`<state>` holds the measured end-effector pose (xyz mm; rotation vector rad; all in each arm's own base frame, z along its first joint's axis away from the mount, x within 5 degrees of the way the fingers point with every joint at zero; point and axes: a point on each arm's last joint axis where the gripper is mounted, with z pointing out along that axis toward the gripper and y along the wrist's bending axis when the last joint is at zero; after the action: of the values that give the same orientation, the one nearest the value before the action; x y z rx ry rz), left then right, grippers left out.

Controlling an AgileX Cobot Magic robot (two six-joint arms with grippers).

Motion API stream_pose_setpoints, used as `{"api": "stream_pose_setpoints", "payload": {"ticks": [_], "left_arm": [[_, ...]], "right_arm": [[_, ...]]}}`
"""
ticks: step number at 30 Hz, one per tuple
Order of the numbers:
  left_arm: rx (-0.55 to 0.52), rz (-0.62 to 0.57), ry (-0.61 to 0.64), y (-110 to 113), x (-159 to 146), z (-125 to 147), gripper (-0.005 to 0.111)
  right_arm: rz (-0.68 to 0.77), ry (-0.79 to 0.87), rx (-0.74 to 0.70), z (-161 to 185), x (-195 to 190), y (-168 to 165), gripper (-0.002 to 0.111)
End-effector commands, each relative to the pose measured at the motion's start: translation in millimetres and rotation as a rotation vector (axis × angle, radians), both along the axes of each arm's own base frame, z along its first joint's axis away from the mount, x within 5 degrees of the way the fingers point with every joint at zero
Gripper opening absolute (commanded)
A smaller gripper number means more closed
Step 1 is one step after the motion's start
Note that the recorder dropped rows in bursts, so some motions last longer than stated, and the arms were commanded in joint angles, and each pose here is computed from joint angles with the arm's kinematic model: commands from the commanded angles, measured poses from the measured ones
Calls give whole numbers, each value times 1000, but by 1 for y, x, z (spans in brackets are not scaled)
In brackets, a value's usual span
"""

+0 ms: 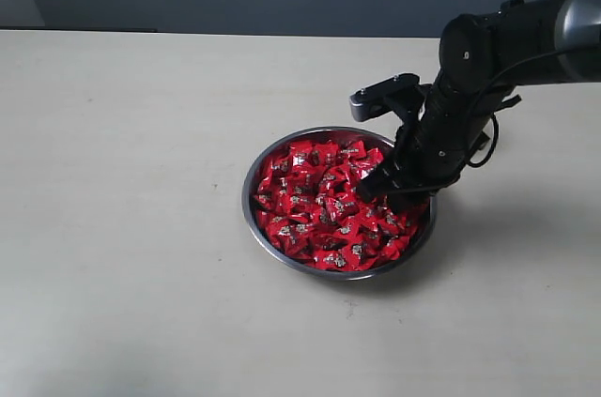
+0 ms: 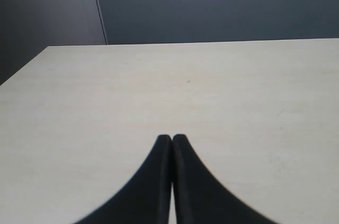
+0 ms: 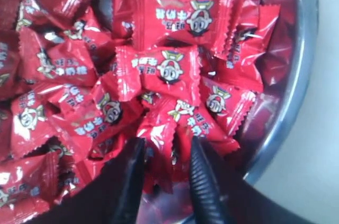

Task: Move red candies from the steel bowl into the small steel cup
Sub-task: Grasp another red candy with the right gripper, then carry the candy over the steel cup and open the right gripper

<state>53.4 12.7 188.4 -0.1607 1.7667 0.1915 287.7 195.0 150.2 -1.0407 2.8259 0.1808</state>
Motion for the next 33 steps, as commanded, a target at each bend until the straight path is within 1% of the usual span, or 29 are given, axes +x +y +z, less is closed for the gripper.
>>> {"api": "stream_pose_setpoints", "payload": {"ticks": [1,5,8,10,15,18,33], "left_arm": [[4,-9,-2,0,0,-1,0],[4,-9,-2,0,0,-1,0],[4,-9,-2,0,0,-1,0],[4,-9,-2,0,0,-1,0],[4,-9,-2,0,0,-1,0],[4,-9,-2,0,0,-1,0],[4,-9,-2,0,0,-1,0]], "right_arm": [[-1,18,-12,-7,0,-1,30],[-1,18,-12,-7,0,-1,30],[-1,18,-12,-7,0,-1,27],[-1,20,-13,-7,0,-1,22],[-6,26,-9,-6,-1,-1,6],[-5,25,-8,-4,-1,-1,0],[-5,-67,52,35,-5,-4,0]]}}
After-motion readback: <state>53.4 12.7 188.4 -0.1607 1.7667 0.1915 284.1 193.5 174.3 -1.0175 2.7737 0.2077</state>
